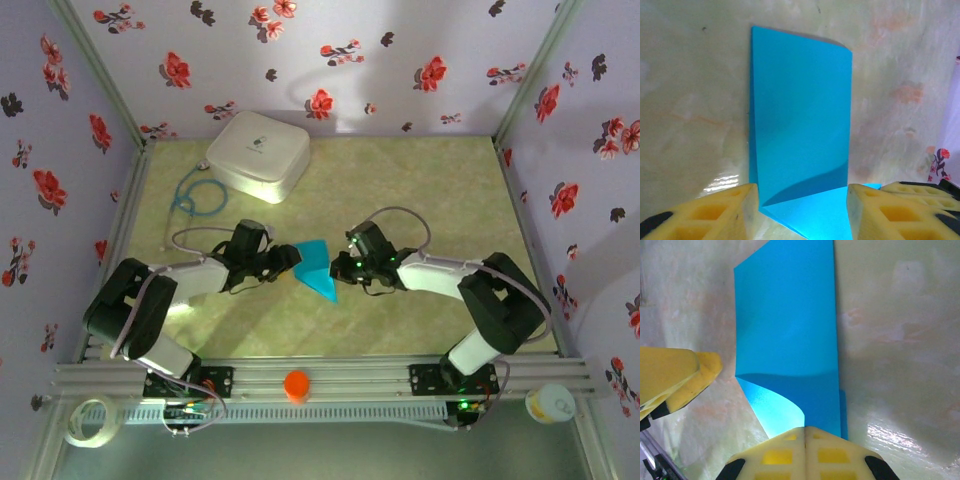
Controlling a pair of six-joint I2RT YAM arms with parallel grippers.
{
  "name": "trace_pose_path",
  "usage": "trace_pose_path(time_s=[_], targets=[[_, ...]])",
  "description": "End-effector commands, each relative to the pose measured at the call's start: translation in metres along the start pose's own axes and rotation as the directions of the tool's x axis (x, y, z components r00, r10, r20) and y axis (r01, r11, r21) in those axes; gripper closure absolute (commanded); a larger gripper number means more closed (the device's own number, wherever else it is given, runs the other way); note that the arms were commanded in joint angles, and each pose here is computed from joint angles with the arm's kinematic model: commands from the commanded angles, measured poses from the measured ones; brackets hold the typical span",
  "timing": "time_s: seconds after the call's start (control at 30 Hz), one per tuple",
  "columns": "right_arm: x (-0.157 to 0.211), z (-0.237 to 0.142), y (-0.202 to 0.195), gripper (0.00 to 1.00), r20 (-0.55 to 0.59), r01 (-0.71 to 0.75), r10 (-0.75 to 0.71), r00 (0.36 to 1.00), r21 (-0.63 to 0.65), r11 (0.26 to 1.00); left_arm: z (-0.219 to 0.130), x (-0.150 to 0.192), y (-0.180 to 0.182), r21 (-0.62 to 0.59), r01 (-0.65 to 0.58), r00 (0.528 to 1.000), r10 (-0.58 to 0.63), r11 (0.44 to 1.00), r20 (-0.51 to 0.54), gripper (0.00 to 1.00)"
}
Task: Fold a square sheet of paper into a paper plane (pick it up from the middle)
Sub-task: Fourth fold the wing at the center of the table.
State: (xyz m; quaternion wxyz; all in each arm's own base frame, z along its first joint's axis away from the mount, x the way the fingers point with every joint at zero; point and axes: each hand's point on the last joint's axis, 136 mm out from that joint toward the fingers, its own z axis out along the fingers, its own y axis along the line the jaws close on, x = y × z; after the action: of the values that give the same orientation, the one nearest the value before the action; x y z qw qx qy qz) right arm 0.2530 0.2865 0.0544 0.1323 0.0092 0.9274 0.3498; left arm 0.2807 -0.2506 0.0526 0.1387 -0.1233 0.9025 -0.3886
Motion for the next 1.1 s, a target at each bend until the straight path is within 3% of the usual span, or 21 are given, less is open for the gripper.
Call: trace_pose_path(time_s=[0.0, 0.43, 0.93, 1.07], targets=[[-0.002, -0.005, 0.004, 0.94, 0.009, 0.015, -0.014, 1.0, -0.033, 0.999, 0.002, -0.001, -0.003, 0.024, -0.004, 1.0, 0.005, 1.0, -0.019, 0.47], [-0.004, -0.01, 0.002, 0.95, 0.028, -0.01, 0.012, 1.0, -0.07, 0.998, 0.014, -0.004, -0.007, 0.037, 0.015, 0.999, -0.013, 0.999, -0.047, 0.44], [-0.001, -0.007, -0.005, 0.94, 0.013, -0.022, 0.023, 1.0, -0.064, 0.998, 0.027, -0.02, -0.019, 0.129, 0.06, 0.997, -0.054, 0.99, -0.05, 0.54], [0.002, -0.005, -0.01, 0.94, 0.001, -0.025, 0.025, 1.0, -0.05, 0.998, 0.027, -0.031, -0.02, 0.166, 0.079, 0.997, -0.074, 0.983, -0.033, 0.61]])
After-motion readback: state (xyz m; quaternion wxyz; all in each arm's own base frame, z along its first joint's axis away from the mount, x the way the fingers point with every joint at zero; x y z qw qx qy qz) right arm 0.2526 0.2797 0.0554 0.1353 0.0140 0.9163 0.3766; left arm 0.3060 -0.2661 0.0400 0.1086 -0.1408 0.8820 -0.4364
